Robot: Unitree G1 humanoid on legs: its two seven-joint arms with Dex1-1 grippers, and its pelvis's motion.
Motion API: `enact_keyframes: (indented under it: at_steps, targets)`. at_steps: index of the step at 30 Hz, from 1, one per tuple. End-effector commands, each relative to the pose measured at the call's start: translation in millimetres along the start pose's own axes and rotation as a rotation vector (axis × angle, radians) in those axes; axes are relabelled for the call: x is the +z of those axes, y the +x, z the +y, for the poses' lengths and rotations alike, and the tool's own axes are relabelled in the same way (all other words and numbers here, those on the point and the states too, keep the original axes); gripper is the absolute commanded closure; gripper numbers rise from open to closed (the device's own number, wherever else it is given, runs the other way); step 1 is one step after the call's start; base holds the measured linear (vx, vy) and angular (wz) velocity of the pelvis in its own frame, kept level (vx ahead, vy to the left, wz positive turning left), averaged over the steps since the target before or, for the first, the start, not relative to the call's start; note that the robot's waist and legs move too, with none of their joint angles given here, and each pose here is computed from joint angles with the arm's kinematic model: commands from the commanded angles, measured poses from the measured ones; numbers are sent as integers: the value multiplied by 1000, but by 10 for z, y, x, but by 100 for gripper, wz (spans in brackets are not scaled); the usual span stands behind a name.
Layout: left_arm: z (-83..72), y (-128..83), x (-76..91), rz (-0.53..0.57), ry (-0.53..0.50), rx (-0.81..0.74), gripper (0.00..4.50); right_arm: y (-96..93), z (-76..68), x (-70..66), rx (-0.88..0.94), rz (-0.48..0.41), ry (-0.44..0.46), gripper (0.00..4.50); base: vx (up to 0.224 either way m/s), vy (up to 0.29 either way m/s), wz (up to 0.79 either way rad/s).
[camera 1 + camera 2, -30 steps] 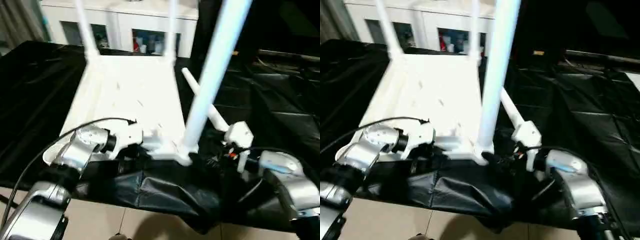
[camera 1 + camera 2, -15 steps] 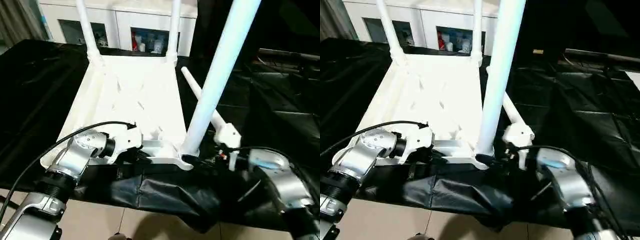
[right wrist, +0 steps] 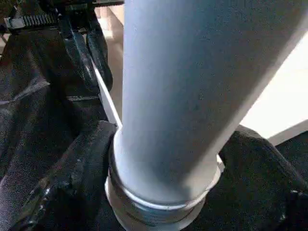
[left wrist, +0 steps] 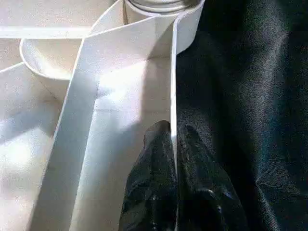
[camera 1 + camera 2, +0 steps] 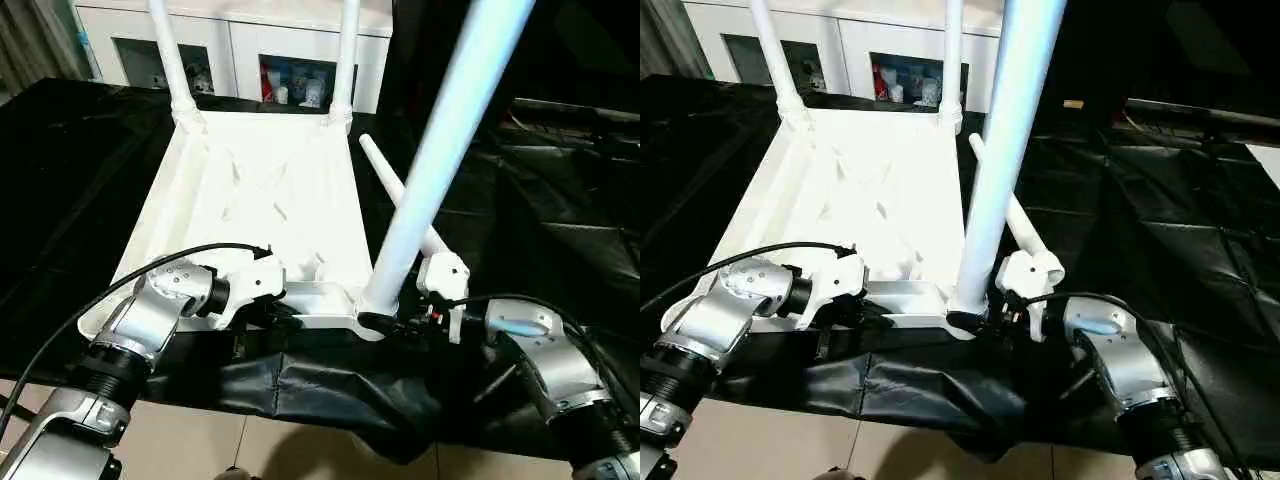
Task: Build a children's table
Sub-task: Rotate leg to tighten
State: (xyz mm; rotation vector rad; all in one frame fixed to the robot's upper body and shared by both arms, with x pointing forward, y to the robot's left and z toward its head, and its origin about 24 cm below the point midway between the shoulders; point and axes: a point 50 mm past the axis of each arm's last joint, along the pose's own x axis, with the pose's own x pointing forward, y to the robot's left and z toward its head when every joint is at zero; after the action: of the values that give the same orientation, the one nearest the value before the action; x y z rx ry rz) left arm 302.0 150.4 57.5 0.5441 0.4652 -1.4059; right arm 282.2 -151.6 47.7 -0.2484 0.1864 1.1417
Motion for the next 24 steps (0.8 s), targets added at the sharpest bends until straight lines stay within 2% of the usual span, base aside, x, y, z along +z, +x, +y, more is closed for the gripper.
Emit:
enact_keyframes:
  at_steps: [1, 2, 3, 10, 15, 19, 24]
  targets:
    - [-79, 83, -34, -27, -32, -41, 450, -13, -53, 36, -9, 4, -28, 126, 0, 0, 0]
    - [-82, 81, -36, -26, -34, -41, 450, -12, -53, 31, -6, 4, -28, 129, 0, 0, 0]
    - [-84, 78, -41, -25, -36, -42, 450, -13, -49, 20, -2, 5, -27, 153, 0, 0, 0]
    - [-101, 80, -59, -23, -49, -47, 450, 1, -28, -39, -8, 3, 4, 183, 0, 0, 0]
    - [-13, 177, -97, -27, -120, 77, 450, 135, -90, -255, -218, 35, 149, 183, 0, 0, 0]
    - [98, 294, -103, -21, -183, 208, 450, 269, -168, -340, -397, 38, 249, 184, -26, -1, -1]
    - [250, 489, 11, 5, -262, 392, 450, 523, -236, -375, -625, 68, 352, 184, -11, 0, -1]
